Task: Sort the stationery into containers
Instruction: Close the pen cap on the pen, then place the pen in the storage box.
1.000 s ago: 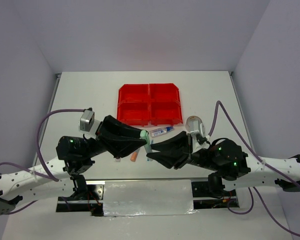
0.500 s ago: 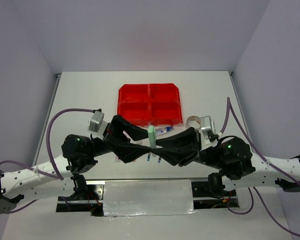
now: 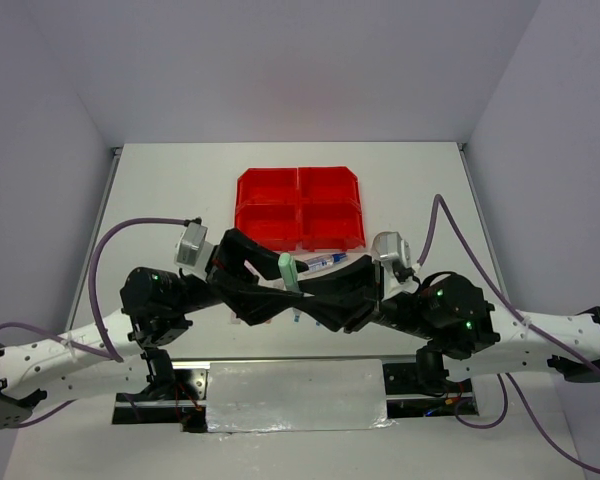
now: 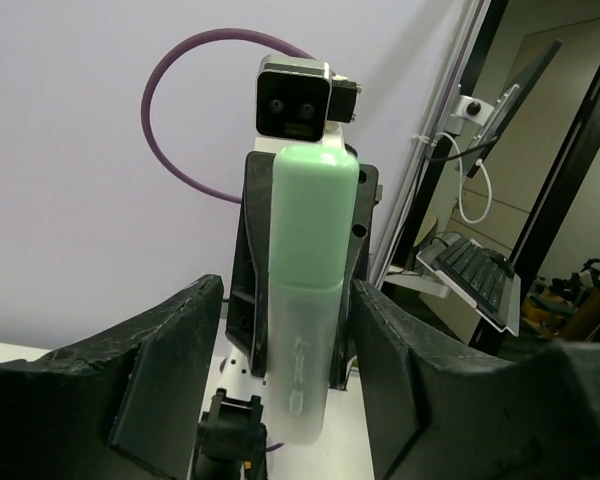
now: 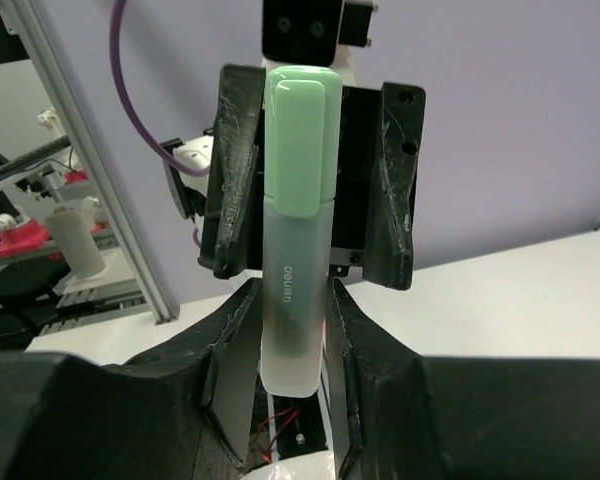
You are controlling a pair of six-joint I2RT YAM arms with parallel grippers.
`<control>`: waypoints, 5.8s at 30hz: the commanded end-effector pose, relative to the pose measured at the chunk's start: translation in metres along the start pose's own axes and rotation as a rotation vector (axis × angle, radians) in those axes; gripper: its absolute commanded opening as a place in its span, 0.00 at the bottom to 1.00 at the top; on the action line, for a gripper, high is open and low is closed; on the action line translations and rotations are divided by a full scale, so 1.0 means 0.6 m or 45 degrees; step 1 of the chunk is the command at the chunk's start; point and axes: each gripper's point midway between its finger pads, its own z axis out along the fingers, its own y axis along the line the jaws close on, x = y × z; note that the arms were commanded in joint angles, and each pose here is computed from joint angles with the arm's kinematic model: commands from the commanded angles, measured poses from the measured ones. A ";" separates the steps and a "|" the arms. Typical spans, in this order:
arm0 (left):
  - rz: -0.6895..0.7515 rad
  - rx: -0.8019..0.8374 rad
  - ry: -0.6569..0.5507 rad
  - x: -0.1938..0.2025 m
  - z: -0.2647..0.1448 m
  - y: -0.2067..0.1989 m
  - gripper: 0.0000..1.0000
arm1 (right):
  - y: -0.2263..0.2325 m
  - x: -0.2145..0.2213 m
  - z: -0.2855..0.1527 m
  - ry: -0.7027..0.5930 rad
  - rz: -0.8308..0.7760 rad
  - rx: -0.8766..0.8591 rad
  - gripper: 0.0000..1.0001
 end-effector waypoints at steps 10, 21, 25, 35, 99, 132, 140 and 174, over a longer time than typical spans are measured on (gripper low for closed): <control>0.095 0.076 -0.092 -0.054 0.007 -0.034 0.29 | 0.000 -0.025 0.004 -0.048 0.035 0.015 0.00; 0.127 0.193 -0.023 -0.044 0.013 -0.058 0.12 | -0.005 0.001 0.013 0.020 0.063 0.042 0.66; 0.118 0.228 0.007 -0.038 0.019 -0.063 0.13 | -0.002 0.009 0.024 0.043 0.060 0.032 0.66; 0.110 0.160 0.060 -0.019 0.022 -0.041 0.14 | -0.004 -0.006 0.025 0.018 0.044 0.040 0.57; 0.134 -0.159 0.142 -0.045 0.030 0.014 0.00 | -0.021 0.008 0.036 0.114 0.009 0.056 0.00; -0.131 -0.445 0.515 0.229 -0.095 0.113 0.00 | -0.017 -0.312 0.134 -0.290 -0.231 -0.050 0.00; 0.065 -0.918 0.218 0.027 -0.096 0.160 0.04 | -0.080 -0.082 0.118 0.051 -0.073 0.066 0.00; 0.370 -1.824 0.367 -0.067 -0.396 0.196 0.99 | -0.610 0.413 0.044 1.540 -0.305 0.258 0.02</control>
